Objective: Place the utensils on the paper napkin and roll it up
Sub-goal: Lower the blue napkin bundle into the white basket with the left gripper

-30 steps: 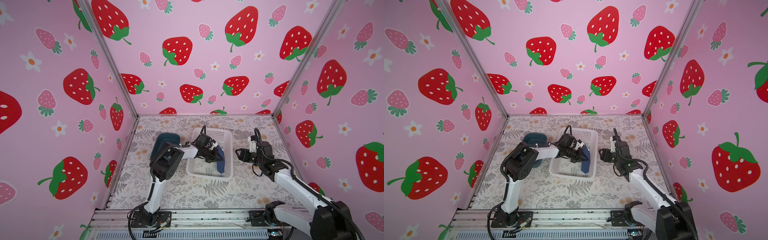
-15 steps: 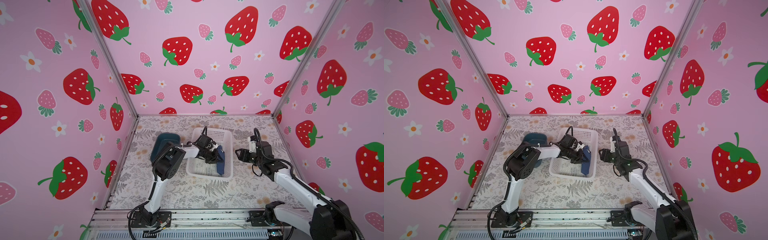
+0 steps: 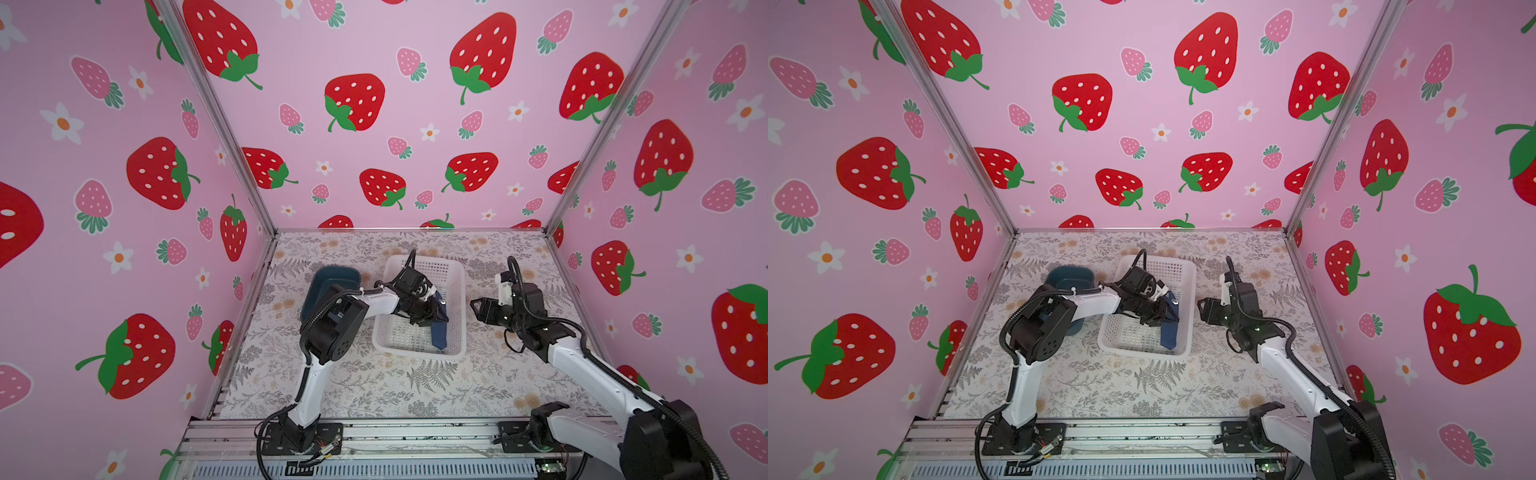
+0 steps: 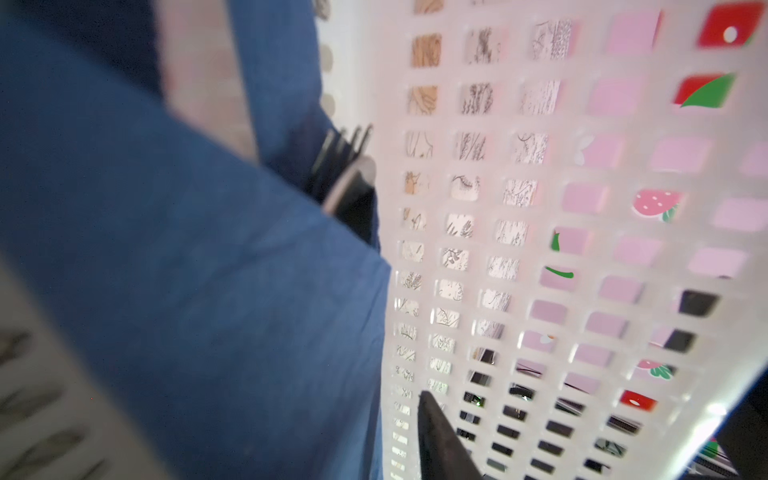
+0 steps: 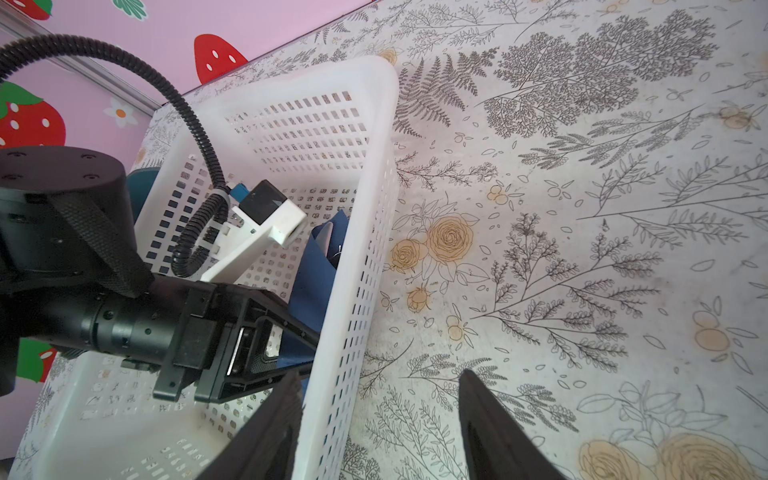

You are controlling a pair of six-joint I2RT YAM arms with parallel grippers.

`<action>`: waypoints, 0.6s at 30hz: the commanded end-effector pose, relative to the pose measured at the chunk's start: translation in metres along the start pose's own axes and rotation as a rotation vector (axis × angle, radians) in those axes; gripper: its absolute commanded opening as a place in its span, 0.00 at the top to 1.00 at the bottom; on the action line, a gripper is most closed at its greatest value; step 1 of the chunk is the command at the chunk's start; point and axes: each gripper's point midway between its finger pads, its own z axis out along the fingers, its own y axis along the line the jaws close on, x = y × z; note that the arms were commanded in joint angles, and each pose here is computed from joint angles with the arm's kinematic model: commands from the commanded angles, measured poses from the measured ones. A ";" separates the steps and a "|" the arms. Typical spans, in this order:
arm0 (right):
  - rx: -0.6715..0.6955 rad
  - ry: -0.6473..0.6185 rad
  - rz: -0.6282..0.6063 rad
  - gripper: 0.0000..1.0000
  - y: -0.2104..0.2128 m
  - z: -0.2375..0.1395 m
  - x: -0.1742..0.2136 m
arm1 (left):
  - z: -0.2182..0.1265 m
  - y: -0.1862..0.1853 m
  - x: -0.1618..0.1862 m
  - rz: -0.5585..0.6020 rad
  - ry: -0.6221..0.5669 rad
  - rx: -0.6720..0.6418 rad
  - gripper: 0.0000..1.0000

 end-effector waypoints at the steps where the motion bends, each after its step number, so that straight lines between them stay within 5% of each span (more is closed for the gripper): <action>1: 0.004 -0.028 -0.036 0.38 0.004 -0.009 -0.014 | -0.004 0.013 0.000 -0.014 -0.013 -0.098 0.57; 10: 0.007 -0.035 -0.051 0.37 0.006 -0.013 -0.019 | -0.012 0.013 0.001 0.012 -0.006 -0.160 0.35; 18: -0.001 -0.033 -0.051 0.37 0.007 -0.012 -0.019 | -0.019 0.013 0.000 0.035 -0.015 -0.196 0.25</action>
